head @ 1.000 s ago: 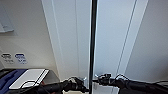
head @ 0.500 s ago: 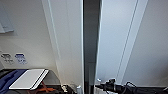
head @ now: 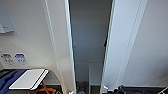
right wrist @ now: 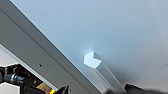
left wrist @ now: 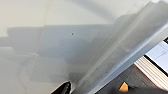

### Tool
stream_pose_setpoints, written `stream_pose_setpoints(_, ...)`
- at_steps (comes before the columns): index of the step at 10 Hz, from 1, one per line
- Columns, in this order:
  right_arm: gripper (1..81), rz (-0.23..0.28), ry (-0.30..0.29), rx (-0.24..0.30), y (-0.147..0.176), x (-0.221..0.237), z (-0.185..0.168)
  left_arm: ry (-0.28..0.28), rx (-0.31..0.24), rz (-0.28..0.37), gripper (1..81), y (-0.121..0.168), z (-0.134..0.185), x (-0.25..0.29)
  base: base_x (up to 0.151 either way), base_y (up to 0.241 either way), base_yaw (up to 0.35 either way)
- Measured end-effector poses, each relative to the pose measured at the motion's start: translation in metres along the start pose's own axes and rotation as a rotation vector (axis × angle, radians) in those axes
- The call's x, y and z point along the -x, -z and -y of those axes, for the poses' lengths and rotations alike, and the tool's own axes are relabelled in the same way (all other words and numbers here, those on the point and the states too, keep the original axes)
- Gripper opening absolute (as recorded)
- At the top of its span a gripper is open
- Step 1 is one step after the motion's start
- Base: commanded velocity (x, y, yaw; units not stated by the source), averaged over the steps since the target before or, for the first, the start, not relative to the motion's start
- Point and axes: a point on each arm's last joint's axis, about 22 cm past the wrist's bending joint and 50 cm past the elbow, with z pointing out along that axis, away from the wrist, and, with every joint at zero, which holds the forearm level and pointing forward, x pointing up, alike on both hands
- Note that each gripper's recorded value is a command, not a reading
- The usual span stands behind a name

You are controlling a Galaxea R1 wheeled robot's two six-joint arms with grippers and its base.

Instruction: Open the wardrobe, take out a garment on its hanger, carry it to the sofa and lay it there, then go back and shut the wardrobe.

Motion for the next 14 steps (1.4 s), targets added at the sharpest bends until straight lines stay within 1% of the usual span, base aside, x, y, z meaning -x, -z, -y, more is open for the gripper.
stream_pose_setpoints(2,81.1,0.021,-0.007,0.013,0.031,0.016,0.002,0.026,-0.026,-0.012,81.1,0.024,0.008,0.014,0.000,0.000,0.000)
stream_pose_setpoints(4,81.1,0.033,0.009,0.034,0.059,0.030,0.001,0.057,-0.058,-0.034,81.1,0.049,0.016,0.027,0.000,0.000,0.000)
stream_pose_setpoints(7,81.1,0.055,0.020,0.094,0.108,0.050,-0.007,0.104,-0.111,-0.081,81.1,0.082,0.031,0.045,0.000,0.000,0.000)
stream_pose_setpoints(9,81.1,0.068,0.014,0.140,0.137,0.058,-0.016,0.145,-0.144,-0.122,81.1,0.101,0.039,0.056,0.000,0.000,0.000)
stream_pose_setpoints(10,81.1,0.072,0.009,0.154,0.144,0.059,-0.018,0.229,-0.146,-0.033,81.1,0.107,0.031,0.094,0.000,0.000,0.000)
stream_pose_setpoints(11,81.1,0.077,0.000,0.182,0.157,0.061,-0.024,0.310,-0.101,0.071,81.1,0.100,0.000,0.148,0.000,0.000,0.000)
stream_pose_setpoints(12,81.1,0.075,0.002,0.200,0.163,0.062,-0.030,0.329,-0.100,0.067,81.1,0.102,-0.005,0.156,0.000,0.000,0.000)
stream_pose_setpoints(13,81.1,0.077,-0.003,0.217,0.167,0.065,-0.037,0.328,-0.143,0.010,81.1,0.116,0.011,0.148,0.000,0.000,0.000)
stream_pose_setpoints(14,81.1,0.096,-0.020,0.251,0.173,0.073,-0.052,0.346,-0.186,-0.001,81.1,0.130,0.024,0.159,0.000,0.000,0.000)
